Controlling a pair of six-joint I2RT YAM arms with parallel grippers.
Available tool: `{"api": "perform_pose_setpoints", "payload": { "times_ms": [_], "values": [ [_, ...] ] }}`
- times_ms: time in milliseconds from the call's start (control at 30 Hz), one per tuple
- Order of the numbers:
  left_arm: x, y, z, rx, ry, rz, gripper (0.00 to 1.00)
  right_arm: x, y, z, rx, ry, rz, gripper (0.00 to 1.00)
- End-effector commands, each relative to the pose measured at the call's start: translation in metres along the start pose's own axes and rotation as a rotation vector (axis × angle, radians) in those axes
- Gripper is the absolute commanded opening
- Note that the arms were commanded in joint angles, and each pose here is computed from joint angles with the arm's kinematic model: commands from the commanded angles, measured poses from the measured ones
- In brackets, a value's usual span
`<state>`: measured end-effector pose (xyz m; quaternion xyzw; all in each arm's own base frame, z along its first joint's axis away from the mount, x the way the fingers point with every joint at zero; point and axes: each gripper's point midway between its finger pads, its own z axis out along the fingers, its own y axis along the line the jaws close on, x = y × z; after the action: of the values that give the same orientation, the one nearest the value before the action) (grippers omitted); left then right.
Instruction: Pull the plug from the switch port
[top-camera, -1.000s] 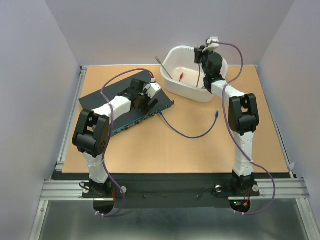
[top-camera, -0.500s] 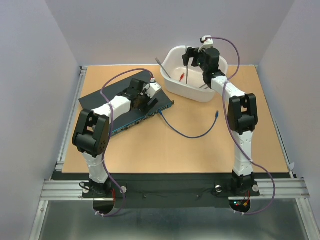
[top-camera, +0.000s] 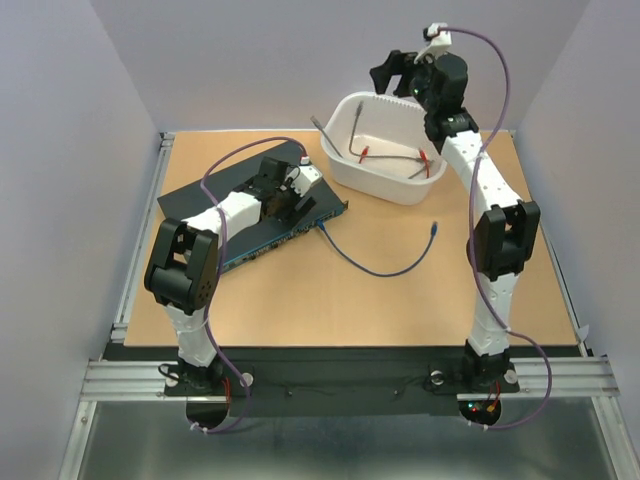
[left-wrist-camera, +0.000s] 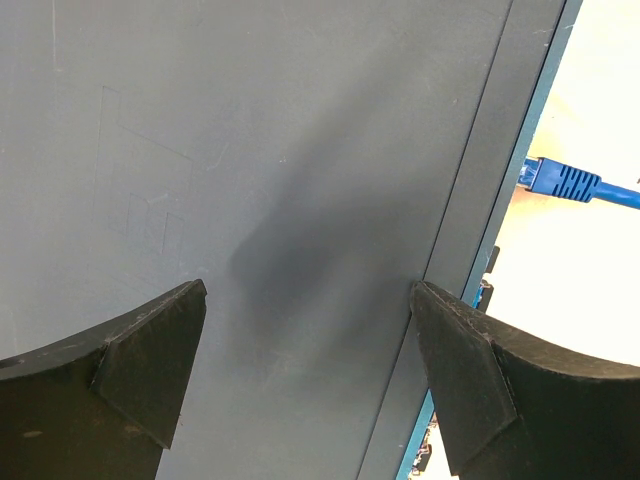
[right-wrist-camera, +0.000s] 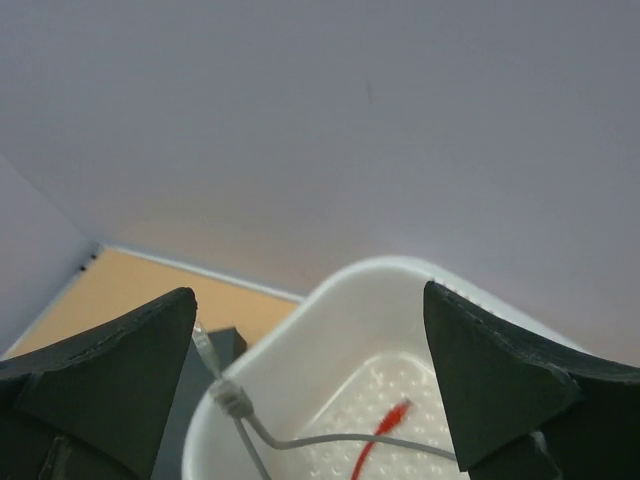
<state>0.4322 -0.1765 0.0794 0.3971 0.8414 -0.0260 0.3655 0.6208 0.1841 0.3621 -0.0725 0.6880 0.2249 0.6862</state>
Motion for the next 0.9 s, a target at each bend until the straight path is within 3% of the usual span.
{"api": "perform_pose_setpoints", "payload": {
  "times_ms": [0,133,167,300,367,400,467,500,567,600,667,700,800,867],
  "values": [
    [-0.008,0.002,-0.015,-0.007,-0.026,0.011,0.95,-0.038,-0.021,-0.006,0.115,-0.052,0.085,1.0],
    [-0.006,0.002,-0.016,-0.011,-0.023,0.014,0.95,-0.023,-0.065,0.001,0.288,-0.022,0.112,1.0],
    [-0.004,0.003,-0.016,-0.011,-0.017,0.013,0.95,0.002,-0.078,0.003,0.341,0.042,0.111,1.0],
    [-0.002,0.001,-0.014,-0.008,-0.014,0.013,0.95,0.004,-0.063,-0.011,0.284,0.086,0.111,1.0],
    [-0.001,0.001,-0.013,-0.005,-0.012,0.012,0.95,0.017,-0.039,-0.02,0.166,0.148,0.095,1.0],
    [-0.002,0.001,-0.013,-0.004,-0.014,0.015,0.95,-0.01,-0.016,-0.035,0.108,0.117,0.053,0.98],
    [-0.005,0.001,-0.015,-0.003,-0.021,0.014,0.95,0.02,0.002,-0.053,0.063,0.184,0.02,0.97],
    [-0.004,0.0,-0.015,0.0,-0.019,0.015,0.95,0.001,0.032,-0.074,0.01,0.153,-0.016,0.97],
    [-0.004,0.001,-0.014,0.003,-0.017,0.015,0.95,0.01,0.05,-0.094,-0.03,0.165,0.002,0.97],
    [-0.005,0.0,-0.015,0.006,-0.021,0.015,0.95,0.048,0.053,-0.105,-0.051,0.233,0.035,0.97],
    [-0.004,-0.004,-0.014,0.024,-0.019,0.013,0.95,0.049,0.069,-0.125,-0.084,0.205,0.11,0.94],
    [-0.002,-0.004,-0.014,0.03,-0.016,0.008,0.95,0.085,0.071,-0.137,-0.091,0.267,0.148,0.92],
    [-0.003,-0.009,-0.015,0.047,-0.024,0.003,0.95,0.102,0.103,-0.152,-0.159,0.253,0.22,0.9],
    [-0.002,-0.011,-0.015,0.056,-0.021,0.001,0.95,0.139,0.125,-0.159,-0.197,0.307,0.272,0.89]
  ]
}}
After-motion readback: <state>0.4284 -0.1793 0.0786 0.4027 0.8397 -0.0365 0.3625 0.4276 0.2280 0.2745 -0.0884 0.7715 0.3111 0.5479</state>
